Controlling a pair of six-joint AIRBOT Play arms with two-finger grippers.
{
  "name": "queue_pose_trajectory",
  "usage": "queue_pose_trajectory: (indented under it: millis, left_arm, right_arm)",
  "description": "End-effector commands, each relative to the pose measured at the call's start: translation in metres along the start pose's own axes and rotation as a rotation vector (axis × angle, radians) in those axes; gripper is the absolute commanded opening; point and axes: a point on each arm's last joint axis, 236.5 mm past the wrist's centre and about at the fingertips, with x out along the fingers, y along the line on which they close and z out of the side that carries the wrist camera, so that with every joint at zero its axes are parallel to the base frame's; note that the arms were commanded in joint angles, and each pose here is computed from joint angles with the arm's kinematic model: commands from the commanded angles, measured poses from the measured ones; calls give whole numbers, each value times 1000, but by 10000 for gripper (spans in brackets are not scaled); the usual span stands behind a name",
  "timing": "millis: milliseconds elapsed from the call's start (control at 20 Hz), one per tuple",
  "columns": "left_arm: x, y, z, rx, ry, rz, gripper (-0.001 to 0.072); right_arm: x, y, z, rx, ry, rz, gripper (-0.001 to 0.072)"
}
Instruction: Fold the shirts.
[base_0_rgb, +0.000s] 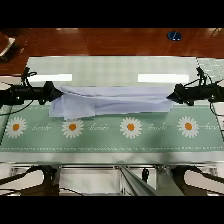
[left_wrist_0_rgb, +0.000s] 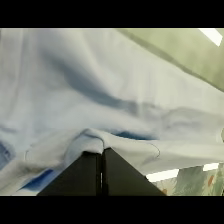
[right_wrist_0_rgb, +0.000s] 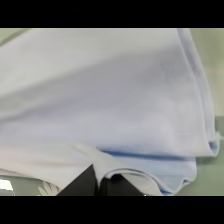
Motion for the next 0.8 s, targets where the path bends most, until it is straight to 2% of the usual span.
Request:
queue_pose_trajectory:
  millis: [0, 350, 400, 450, 500, 600, 750]
  left_arm:
    - [18, -6, 33, 4, -11, -20, 17]
    - [55, 0, 60, 12, 23, -21, 17]
    - [58, 1, 59, 13, 30, -19, 38]
    - [61, 0, 57, 14, 39, -20, 236]
    - [60, -1, 54, 15, 52, -25, 506]
    - [42, 3, 57, 44, 83, -16, 505]
    - [-18, 27, 75, 25, 36, 68, 505]
  right_arm:
    - [12, 6, 28, 24, -12, 46, 26]
    - [43, 7, 58, 65, -22, 81, 27]
    - [50, 7, 58, 62, -18, 77, 71]
    - [57, 6, 57, 61, -14, 72, 315]
    - [59, 6, 57, 51, -16, 69, 410]
    - [50, 0, 61, 56, -23, 66, 410]
    - [6, -35, 65, 100, -11, 5, 410]
